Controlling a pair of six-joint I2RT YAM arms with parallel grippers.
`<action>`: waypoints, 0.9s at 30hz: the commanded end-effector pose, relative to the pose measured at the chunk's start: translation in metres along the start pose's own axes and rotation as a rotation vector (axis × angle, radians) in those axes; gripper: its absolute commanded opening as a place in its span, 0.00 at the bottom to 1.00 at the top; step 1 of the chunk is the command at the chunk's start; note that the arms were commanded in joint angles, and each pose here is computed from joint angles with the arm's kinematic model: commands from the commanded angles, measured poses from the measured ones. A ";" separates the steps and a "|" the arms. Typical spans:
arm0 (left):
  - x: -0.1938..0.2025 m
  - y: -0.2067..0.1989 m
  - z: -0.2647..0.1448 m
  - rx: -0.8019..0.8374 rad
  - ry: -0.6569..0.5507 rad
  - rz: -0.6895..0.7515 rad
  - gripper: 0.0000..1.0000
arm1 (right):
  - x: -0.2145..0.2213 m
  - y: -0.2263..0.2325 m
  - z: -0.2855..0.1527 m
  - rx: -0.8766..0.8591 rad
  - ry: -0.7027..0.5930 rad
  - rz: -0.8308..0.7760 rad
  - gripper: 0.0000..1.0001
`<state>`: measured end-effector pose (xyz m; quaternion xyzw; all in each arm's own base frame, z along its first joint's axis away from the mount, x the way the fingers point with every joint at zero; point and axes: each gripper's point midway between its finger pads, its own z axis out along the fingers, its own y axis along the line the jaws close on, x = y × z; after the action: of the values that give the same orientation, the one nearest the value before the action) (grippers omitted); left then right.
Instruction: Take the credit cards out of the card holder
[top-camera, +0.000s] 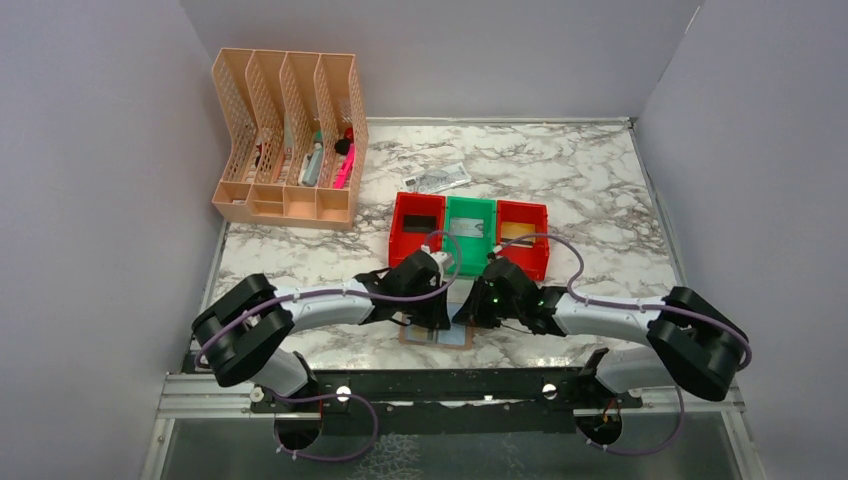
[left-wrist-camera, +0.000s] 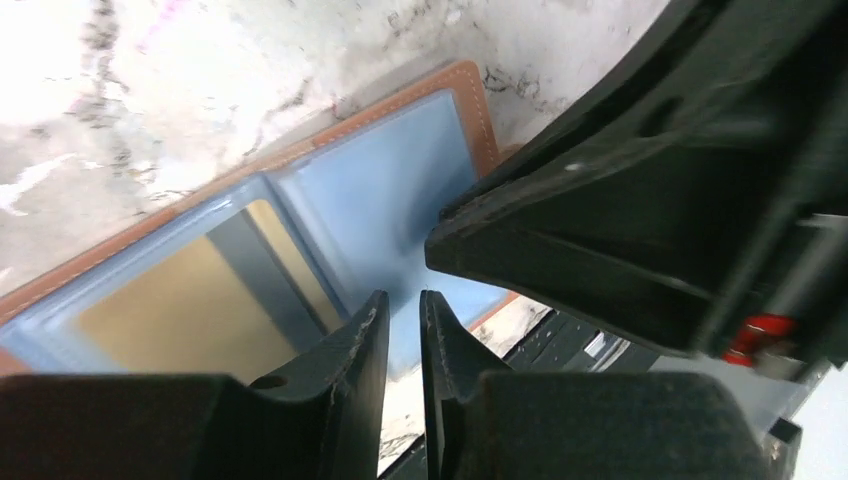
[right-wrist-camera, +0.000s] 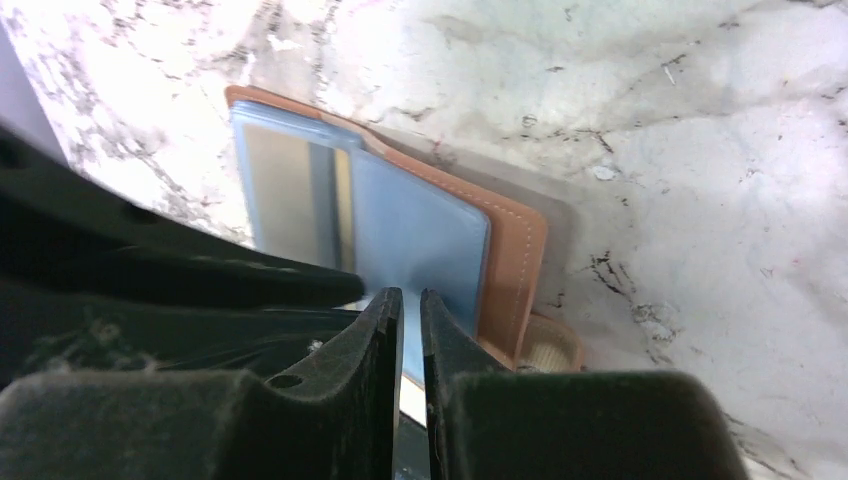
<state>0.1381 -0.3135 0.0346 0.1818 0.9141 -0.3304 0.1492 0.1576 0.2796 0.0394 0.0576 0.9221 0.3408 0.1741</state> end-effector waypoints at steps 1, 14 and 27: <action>-0.019 0.011 -0.021 -0.111 -0.102 0.024 0.23 | 0.007 -0.008 0.011 -0.013 0.023 0.009 0.17; -0.035 0.042 -0.054 -0.241 -0.257 -0.035 0.48 | 0.007 -0.007 0.009 -0.037 0.012 -0.023 0.30; -0.016 0.039 -0.039 -0.173 -0.171 -0.051 0.44 | 0.009 0.021 0.015 -0.135 0.075 -0.114 0.36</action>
<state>0.1669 -0.2555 0.0497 0.1131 0.9311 -0.2451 0.2454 0.1499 0.2969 0.0318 0.0064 0.9119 0.3797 0.1554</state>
